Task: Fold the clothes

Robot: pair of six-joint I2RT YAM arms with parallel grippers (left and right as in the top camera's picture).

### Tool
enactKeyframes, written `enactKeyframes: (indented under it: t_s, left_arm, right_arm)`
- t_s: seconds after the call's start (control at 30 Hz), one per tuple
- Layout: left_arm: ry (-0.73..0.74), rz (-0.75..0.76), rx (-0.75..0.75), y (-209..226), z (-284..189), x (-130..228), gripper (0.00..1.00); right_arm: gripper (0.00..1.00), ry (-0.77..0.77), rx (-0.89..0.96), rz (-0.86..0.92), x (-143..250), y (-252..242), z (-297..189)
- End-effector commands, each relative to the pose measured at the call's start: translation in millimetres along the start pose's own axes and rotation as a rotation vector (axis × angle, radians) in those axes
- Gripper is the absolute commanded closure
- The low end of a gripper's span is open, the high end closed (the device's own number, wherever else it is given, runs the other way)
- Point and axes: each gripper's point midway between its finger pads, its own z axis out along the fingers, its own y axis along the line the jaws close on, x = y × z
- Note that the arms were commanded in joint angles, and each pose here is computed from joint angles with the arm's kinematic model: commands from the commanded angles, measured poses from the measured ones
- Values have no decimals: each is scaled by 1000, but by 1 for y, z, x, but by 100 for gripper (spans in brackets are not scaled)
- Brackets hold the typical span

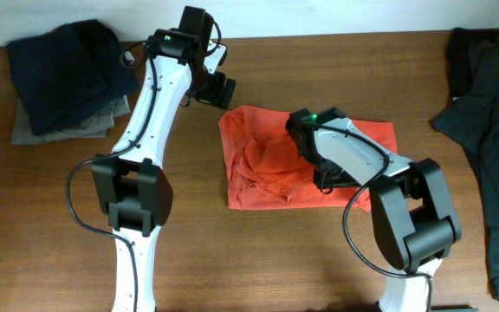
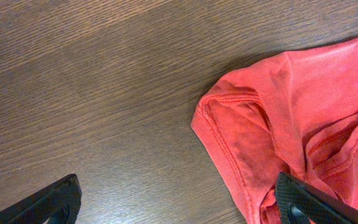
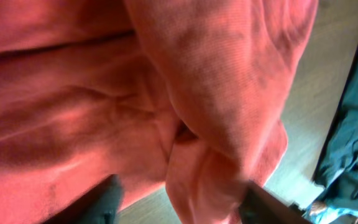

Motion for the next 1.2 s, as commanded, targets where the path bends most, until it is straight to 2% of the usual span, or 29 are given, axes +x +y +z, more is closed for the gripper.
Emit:
enactKeyframes:
  t_s: [0.0,0.07,0.17,0.23,0.3,0.37,0.43,0.5,0.63,0.8,0.93,1.0,1.1,1.17]
  left_arm:
    - [-51,11,-11,4,-23,-8,1]
    - [-51,11,-11,4,-23,-8,1]
    - [-51,11,-11,4,-23,-8,1]
    - [-51,12,-11,4,-23,-8,1]
    - [-52,12,-11,4,-23,-8,1]
    - [-52,12,-11,4,-23,-8,1]
    - [-51,12,-11,4,-23,-8,1]
    - [-52,12,-11,4,-23,-8,1]
    - [-52,12,-11,4,-23,-8,1]
    - [-52,12,-10,4,-23,-8,1]
    - [-52,12,-10,4,-23,-8,1]
    - [-51,12,-10,4,-23,-8,1]
    - [-51,11,-10,4,-23,-8,1]
    - [-51,12,-10,4,-23,-8,1]
  right_arm:
    - [47,-27,-69,93,-17,-9,-22]
    - [56,-64,-154,147,-35,-20,-44]
    - [83,-111,-358,117,-58,-29,-77]
    - [87,-151,-658,4,-72,-22,-109]
    - [88,-155,-810,-59,-75,-24,-115]
    - [96,-104,-901,-54,-75,-33,-98]
    - [96,-71,-1005,-71,-71,-32,-87]
    - [96,-44,-1204,-100,-61,-28,-76]
    - [95,-13,-1336,-41,-50,-25,-46]
    - [88,50,-1419,-17,-27,-3,-15]
    - [84,183,-1427,-21,0,21,9]
    - [85,235,-1428,-19,9,30,18]
    - [96,265,-1429,-12,14,32,23]
    - [96,265,-1426,2,11,30,20]
